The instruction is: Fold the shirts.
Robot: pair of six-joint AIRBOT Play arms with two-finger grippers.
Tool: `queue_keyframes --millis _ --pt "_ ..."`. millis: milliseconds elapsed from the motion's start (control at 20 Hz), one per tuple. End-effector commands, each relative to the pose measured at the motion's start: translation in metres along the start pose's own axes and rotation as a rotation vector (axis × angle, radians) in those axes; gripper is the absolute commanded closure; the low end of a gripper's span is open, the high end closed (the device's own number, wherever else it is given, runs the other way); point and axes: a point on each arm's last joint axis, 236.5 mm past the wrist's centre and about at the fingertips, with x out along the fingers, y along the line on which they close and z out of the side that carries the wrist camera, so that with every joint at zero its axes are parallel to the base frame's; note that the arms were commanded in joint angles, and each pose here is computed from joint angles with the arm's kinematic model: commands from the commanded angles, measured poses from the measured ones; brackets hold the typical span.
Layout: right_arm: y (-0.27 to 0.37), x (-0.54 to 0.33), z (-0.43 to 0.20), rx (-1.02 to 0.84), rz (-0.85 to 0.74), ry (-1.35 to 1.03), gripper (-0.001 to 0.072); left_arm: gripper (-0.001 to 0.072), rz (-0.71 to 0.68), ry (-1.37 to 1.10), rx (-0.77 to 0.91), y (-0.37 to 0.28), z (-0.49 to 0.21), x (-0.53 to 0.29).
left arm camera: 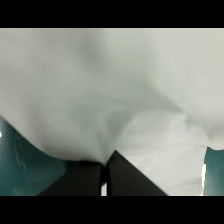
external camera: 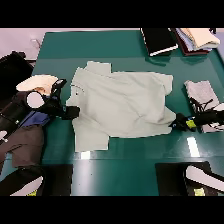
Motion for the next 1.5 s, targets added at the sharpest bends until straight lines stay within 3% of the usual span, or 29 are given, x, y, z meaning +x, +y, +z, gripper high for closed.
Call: queue_keyframes --millis 0,150,350,600,800,950,1100,1300,1450 --pt "0.027 -0.009 0.018 -0.139 -0.003 -0.075 0.0697 0.0686 -0.03 0.004 -0.01 -0.009 0.001 -0.005" --pt "0.073 -0.077 0.045 -0.296 -0.011 -0.277 0.0697 0.0686 -0.079 -0.194 0.059 -0.04 0.05 -0.068" --pt "0.17 -0.239 0.054 -0.563 -0.04 -0.72 0.0697 0.0687 -0.109 -0.697 0.225 -0.094 0.116 -0.266" --pt "0.255 -0.419 -0.021 -0.743 -0.119 -1.229 0.0698 0.0688 -0.232 -1.188 0.35 -0.15 0.087 -0.492" --pt "0.27 -0.479 -0.069 -0.755 -0.189 -1.385 0.0699 0.0689 -0.267 -1.38 0.407 -0.162 0.056 -0.568" --pt "0.276 -0.485 -0.076 -0.766 -0.198 -1.353 0.0699 0.0688 -0.268 -1.393 0.406 -0.163 0.059 -0.57" --pt "0.265 -0.463 -0.047 -0.72 -0.202 -1.189 0.0699 0.0687 -0.168 -1.285 0.378 -0.147 0.093 -0.525" --pt "0.232 -0.404 0.028 -0.611 -0.197 -0.922 0.0699 0.0687 0.007 -0.854 0.312 -0.104 0.153 -0.359" --pt "0.197 -0.309 0.083 -0.539 -0.194 -0.622 0.0699 0.0687 0.078 -0.593 0.252 -0.068 0.186 -0.227"
